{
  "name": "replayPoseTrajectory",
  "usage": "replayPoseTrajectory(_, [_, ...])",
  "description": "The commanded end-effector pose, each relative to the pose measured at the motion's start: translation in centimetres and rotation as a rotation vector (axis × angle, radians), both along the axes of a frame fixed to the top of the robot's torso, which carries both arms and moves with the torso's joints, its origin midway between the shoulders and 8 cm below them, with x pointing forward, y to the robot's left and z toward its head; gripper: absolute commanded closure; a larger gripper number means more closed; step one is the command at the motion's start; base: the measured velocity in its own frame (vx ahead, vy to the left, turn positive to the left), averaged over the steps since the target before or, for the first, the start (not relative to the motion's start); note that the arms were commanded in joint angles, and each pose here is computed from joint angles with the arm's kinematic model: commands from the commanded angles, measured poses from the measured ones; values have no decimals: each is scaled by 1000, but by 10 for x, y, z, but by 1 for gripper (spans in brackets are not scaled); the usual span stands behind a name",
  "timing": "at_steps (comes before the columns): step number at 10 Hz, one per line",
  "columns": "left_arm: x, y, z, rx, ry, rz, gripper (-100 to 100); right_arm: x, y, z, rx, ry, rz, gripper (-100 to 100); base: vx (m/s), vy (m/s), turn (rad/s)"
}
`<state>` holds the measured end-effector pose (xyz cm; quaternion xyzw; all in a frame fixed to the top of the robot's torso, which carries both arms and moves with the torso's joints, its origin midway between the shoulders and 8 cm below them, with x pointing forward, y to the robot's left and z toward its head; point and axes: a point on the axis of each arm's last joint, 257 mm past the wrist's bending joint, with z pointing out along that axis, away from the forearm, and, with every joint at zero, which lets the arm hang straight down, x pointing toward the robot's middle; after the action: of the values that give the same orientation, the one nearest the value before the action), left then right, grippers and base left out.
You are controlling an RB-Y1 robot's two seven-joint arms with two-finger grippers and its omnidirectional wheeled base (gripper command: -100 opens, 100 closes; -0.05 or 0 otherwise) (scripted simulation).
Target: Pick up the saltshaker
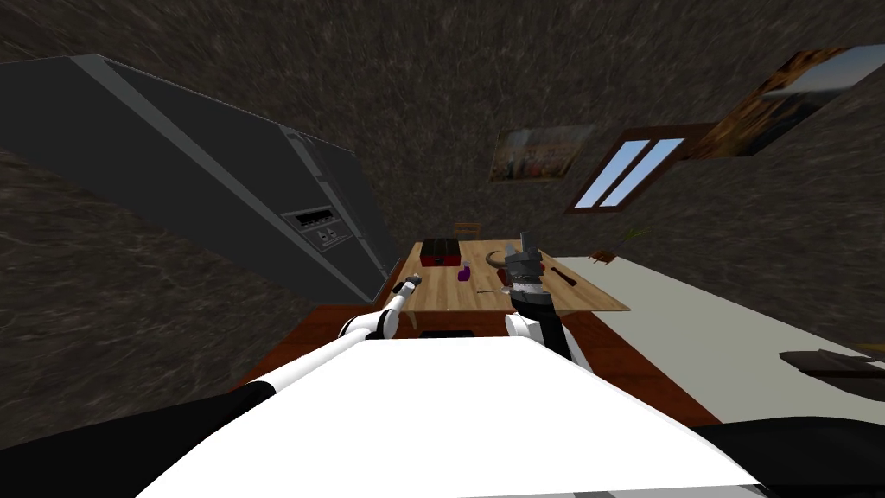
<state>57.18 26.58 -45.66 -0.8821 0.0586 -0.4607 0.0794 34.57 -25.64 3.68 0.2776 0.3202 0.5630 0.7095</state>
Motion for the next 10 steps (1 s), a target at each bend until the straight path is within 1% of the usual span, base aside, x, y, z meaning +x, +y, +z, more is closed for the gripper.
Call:
replayPoseTrajectory(1, [-5,4,-2,1,1,-6,-100,0,0,0,0,0,0,0,37,-22,30])
replayPoseTrajectory(6, [-15,10,-6,1,0,-20,-100,0,0,0,0,0,0,0,51,-27,24])
replayPoseTrajectory(7, [-14,9,-6,0,-1,-15,-100,0,0,0,0,0,0,0,19,-14,8])
replayPoseTrajectory(8, [-14,9,-6,1,0,-17,100,0,0,0,0,0,0,0,0,0,0])
replayPoseTrajectory(10, [-13,9,-5,-2,-4,-14,100,0,0,0,0,0,0,0,1,0,8])
